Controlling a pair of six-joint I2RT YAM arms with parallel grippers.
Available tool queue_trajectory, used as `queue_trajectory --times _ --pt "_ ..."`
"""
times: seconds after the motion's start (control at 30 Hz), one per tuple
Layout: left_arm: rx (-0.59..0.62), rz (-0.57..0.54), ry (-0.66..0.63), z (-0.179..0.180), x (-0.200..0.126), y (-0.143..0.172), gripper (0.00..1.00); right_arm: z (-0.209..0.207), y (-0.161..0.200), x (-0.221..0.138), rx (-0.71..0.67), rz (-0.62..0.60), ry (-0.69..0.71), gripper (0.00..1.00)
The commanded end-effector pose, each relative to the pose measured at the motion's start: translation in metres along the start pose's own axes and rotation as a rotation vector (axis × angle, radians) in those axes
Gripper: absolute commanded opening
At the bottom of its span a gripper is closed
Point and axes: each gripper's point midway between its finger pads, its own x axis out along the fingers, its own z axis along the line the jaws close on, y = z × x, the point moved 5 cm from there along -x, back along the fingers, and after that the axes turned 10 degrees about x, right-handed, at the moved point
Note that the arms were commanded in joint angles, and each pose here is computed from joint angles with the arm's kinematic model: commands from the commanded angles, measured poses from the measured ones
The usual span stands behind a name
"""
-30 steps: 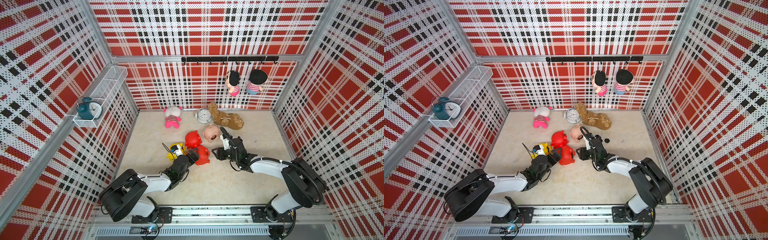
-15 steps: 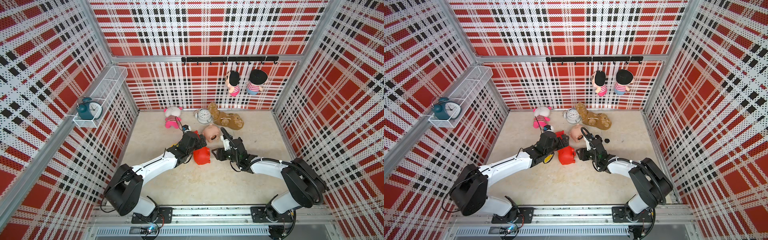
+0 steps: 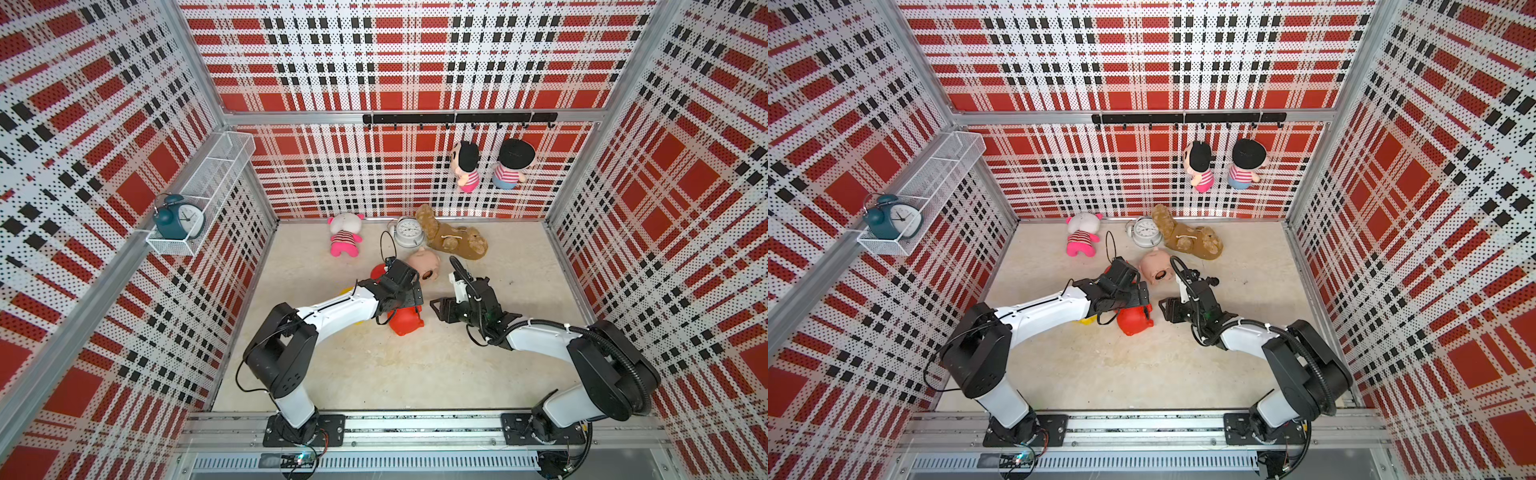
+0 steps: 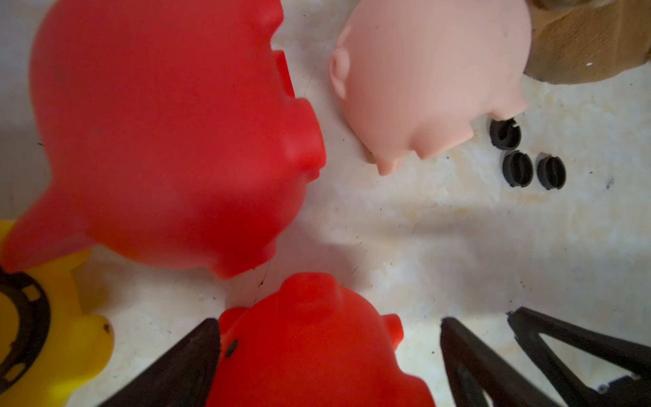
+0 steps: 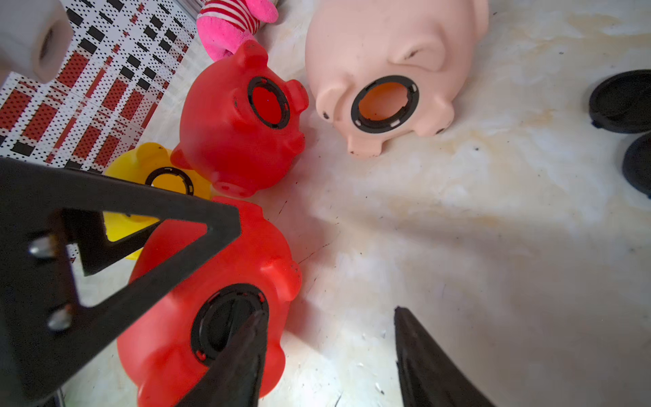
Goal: Open piggy banks
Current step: Adjust the piggy bank at the center of the board.
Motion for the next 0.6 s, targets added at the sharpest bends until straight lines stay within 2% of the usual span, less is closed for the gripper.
queue_trajectory --times 0.0,0.3,0.57 --pt "0.048 0.047 -0.051 0.0 -0.004 0.006 0.99 0.004 -0.007 -0.006 -0.012 -0.032 -0.029 0.6" --pt "0.042 0.005 -0.046 -0.002 -0.043 -0.011 0.99 0.001 0.004 0.011 -0.005 0.006 -0.081 0.59" --pt "-0.038 0.011 -0.014 0.005 -0.062 0.008 0.99 0.008 0.013 0.033 0.084 0.045 -0.214 0.54"
